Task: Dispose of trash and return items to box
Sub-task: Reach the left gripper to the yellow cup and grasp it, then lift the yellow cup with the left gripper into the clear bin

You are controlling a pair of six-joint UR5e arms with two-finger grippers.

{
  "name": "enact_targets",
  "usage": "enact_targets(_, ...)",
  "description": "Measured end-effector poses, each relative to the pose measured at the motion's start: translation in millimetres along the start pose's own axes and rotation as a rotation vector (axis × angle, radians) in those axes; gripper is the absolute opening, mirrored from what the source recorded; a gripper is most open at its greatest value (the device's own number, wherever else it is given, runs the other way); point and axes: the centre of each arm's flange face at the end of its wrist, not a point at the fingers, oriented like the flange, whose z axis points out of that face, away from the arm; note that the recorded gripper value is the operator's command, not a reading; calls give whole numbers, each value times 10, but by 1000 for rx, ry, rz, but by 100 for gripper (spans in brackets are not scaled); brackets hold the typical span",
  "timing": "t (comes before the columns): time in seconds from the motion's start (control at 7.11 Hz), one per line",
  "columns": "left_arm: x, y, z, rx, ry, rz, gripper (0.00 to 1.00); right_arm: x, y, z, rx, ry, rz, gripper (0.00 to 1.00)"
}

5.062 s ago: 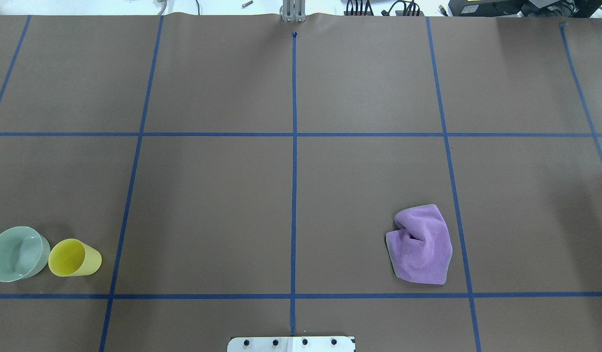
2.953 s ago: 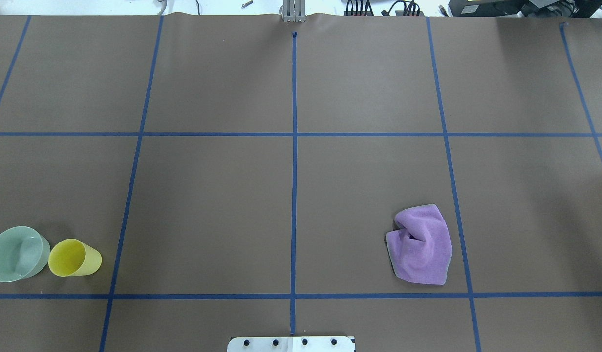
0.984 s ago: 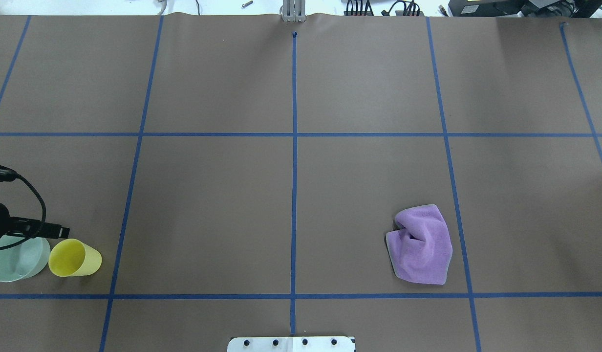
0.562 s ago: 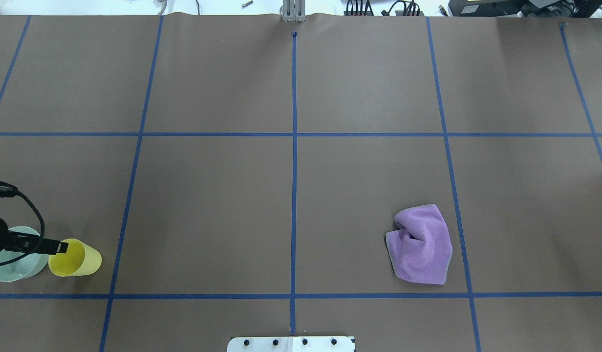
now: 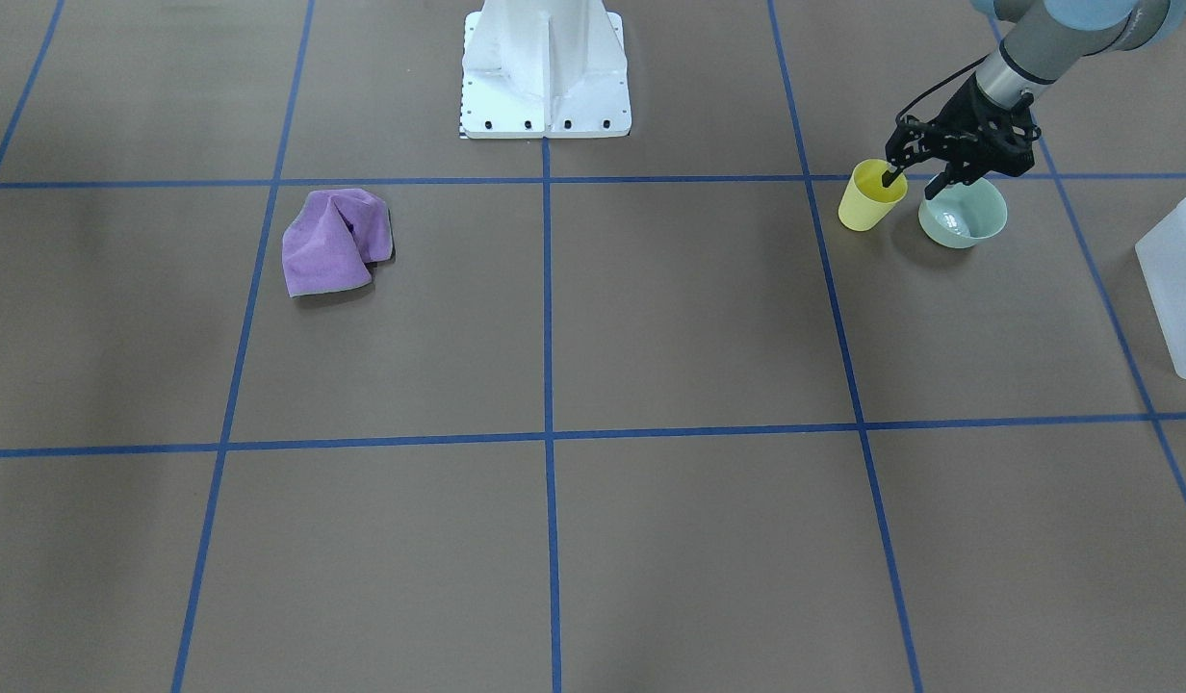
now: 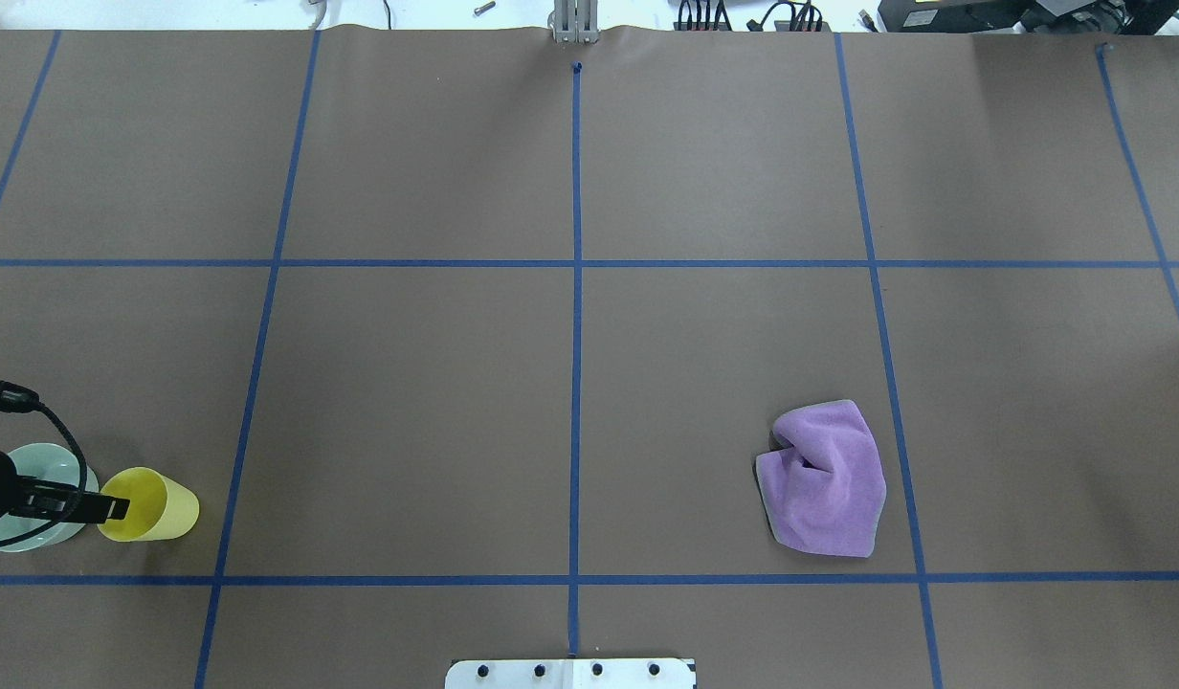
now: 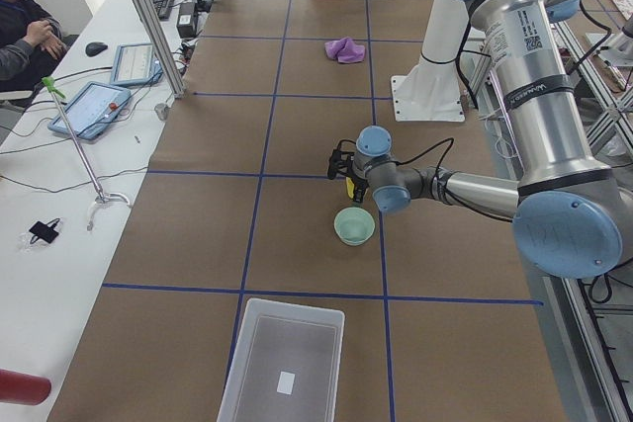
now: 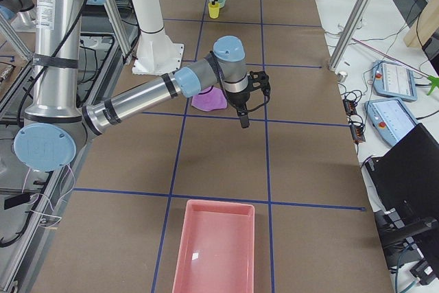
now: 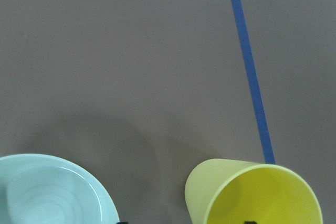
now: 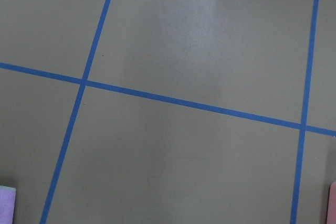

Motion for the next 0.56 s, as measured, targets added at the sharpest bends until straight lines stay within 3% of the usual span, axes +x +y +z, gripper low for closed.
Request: enact_targets(0.56, 146, -15, -219, 23, 34, 7, 0, 13, -3, 0, 4, 12, 1, 100)
